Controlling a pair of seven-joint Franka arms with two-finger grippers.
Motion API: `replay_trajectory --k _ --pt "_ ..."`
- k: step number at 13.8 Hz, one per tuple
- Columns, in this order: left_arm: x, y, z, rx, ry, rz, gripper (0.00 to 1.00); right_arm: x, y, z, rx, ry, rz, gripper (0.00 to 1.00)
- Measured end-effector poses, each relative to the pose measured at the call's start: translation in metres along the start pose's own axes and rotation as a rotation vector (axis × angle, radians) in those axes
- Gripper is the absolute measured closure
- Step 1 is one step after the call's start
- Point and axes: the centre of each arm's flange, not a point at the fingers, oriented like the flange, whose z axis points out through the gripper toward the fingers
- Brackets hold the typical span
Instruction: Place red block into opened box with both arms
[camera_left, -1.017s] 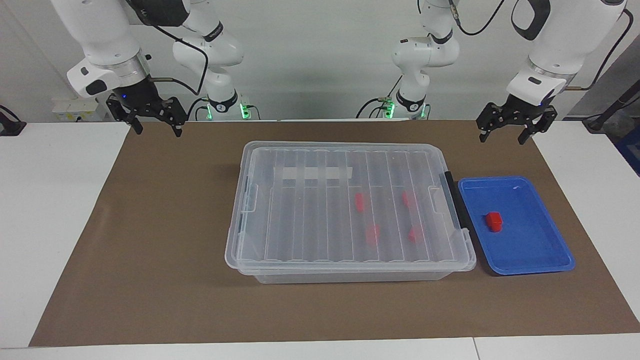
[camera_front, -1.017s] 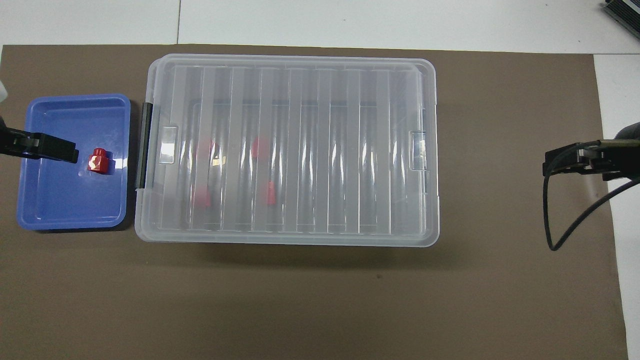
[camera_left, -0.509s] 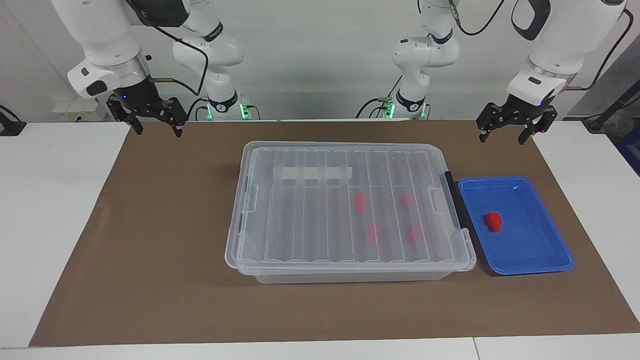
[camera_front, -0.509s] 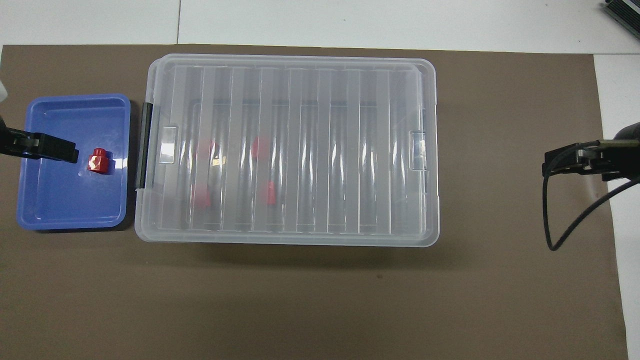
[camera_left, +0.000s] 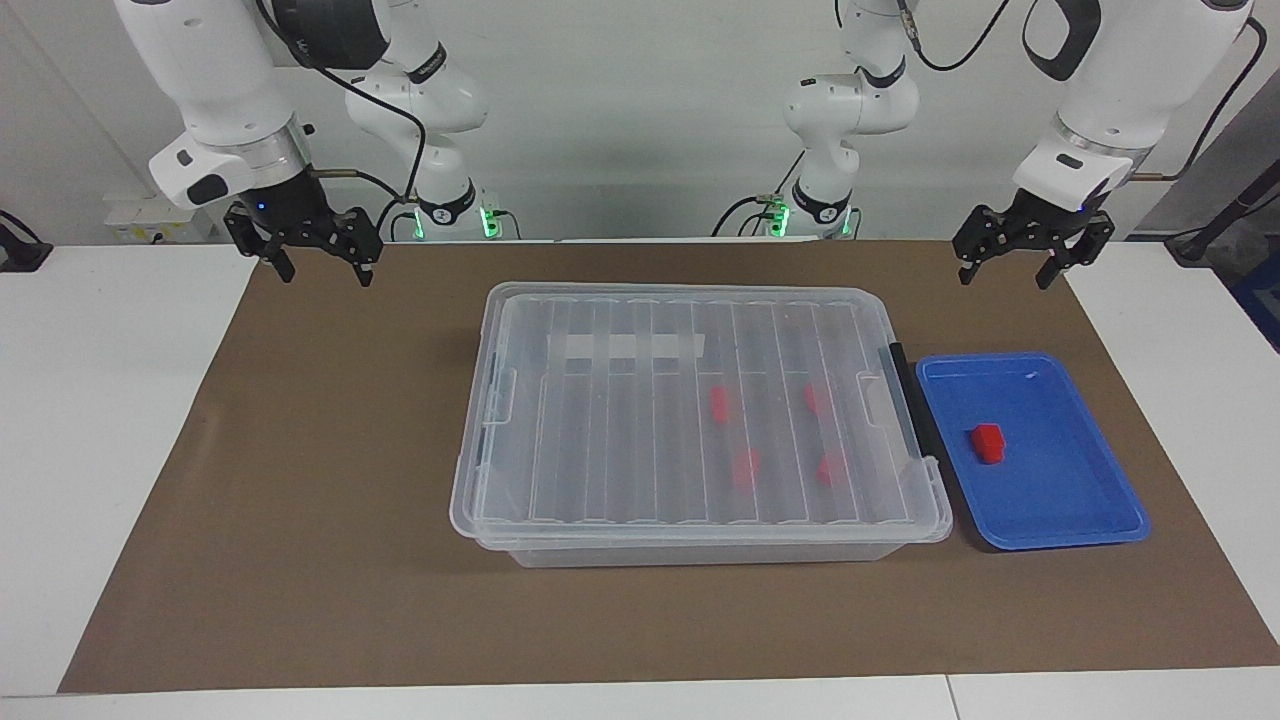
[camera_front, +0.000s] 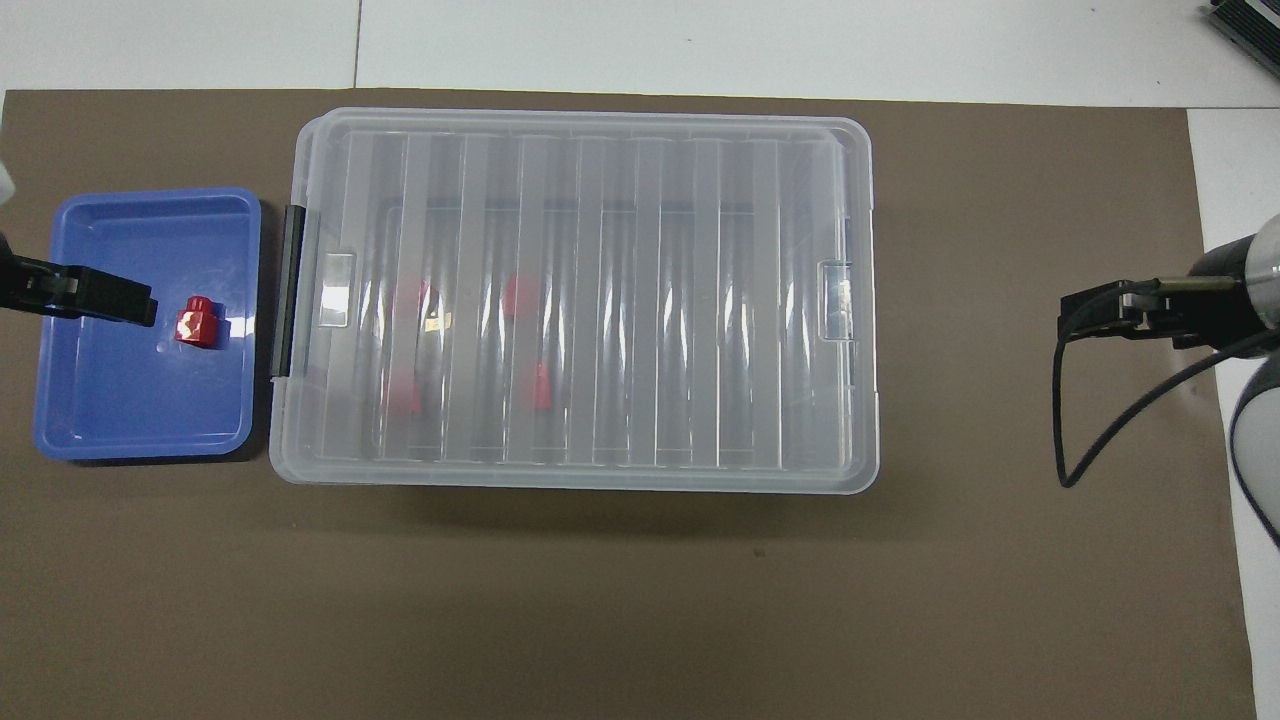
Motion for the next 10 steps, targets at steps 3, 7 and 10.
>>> replay_trajectory --k 3,7,10 --pt "0.000 0.000 0.000 0.000 0.000 0.000 0.00 0.005 -0.023 0.026 0.008 0.042 -0.025 0.00" --pt "0.000 0.000 0.000 0.000 0.001 0.000 0.00 0.006 -0.076 0.057 0.024 0.073 -0.006 0.00" --pt "0.000 -0.004 0.000 0.007 0.005 -0.007 0.00 0.016 -0.105 0.082 0.038 0.101 -0.009 0.00"
